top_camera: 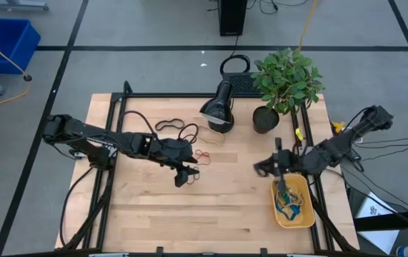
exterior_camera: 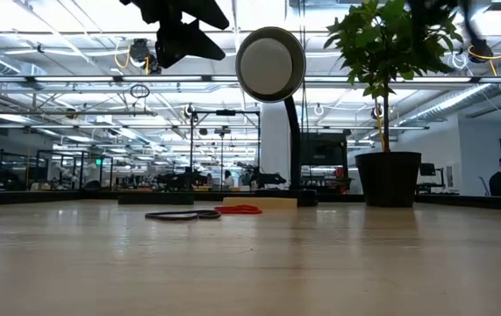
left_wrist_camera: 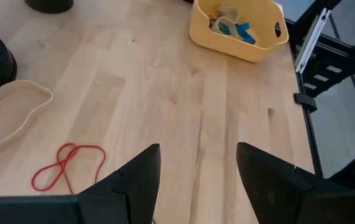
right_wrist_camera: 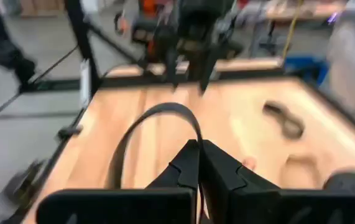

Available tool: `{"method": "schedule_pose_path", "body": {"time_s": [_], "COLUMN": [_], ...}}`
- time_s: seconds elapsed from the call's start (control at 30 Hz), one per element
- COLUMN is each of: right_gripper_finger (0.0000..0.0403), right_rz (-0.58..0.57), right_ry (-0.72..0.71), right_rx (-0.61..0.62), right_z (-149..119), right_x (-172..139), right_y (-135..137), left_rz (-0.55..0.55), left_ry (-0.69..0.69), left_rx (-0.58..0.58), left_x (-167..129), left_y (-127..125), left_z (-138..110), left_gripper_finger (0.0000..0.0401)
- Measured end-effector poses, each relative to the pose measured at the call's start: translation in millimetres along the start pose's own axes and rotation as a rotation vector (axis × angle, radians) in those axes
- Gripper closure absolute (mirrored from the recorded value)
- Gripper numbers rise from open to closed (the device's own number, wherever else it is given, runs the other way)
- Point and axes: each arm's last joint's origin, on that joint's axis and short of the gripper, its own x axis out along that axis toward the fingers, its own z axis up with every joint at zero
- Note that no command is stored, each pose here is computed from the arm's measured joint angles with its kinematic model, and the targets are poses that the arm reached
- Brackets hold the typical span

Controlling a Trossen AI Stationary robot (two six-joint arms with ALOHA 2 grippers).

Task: Pick and place rubber bands into bin
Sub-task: Put the black rubber band into the yellow bin

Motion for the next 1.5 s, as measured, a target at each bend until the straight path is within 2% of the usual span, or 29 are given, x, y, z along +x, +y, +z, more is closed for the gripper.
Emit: {"method": "schedule_pose_path", "body": {"time_s": [0.27, 0.4, 0.57, 0.73, 0.87, 1.03, 1.3, 1.5], "right_gripper_finger": [0.0403, 0.0403, 0.0403, 0.0403, 0.0403, 0.0403, 0.0403, 0.0392], "right_rz": [0.002, 0.015, -0.002, -0.050, -0.084, -0.132, -0.225, -0.292], "right_ry": [0.375, 0.579, 0.863, 1.044, 1.085, 1.124, 1.175, 1.213], "right_rx": [0.084, 0.177, 0.318, 0.381, 0.364, 0.336, 0.367, 0.405], "right_z": [3.2, 6.0, -6.5, -18.2, -27.9, -55.9, -99.3, -114.3], "right_x": [-29.3, -40.8, -51.3, -58.2, -58.1, -50.4, -44.4, -44.7], "right_y": [4.2, 6.8, 10.8, 20.4, 29.4, 35.1, 27.3, 21.4], "left_rz": [0.001, 0.010, 0.039, 0.052, 0.059, 0.060, 0.059, 0.059], "left_ry": [-0.004, -0.014, -0.027, -0.032, -0.035, -0.036, -0.038, -0.038], "left_rx": [-0.001, -0.007, -0.014, -0.024, -0.030, -0.031, -0.035, -0.035], "left_x": [0.0, 0.0, 0.0, -0.1, -0.2, -0.2, -0.2, -0.1], "left_y": [0.6, 3.2, 7.4, 12.0, 14.7, 15.2, 15.1, 15.1], "left_z": [0.6, 2.4, 4.2, 6.1, 7.3, 7.5, 7.6, 7.6], "left_gripper_finger": [0.0185, 0.0185, 0.0185, 0.0185, 0.0185, 0.0185, 0.0185, 0.0185]}}
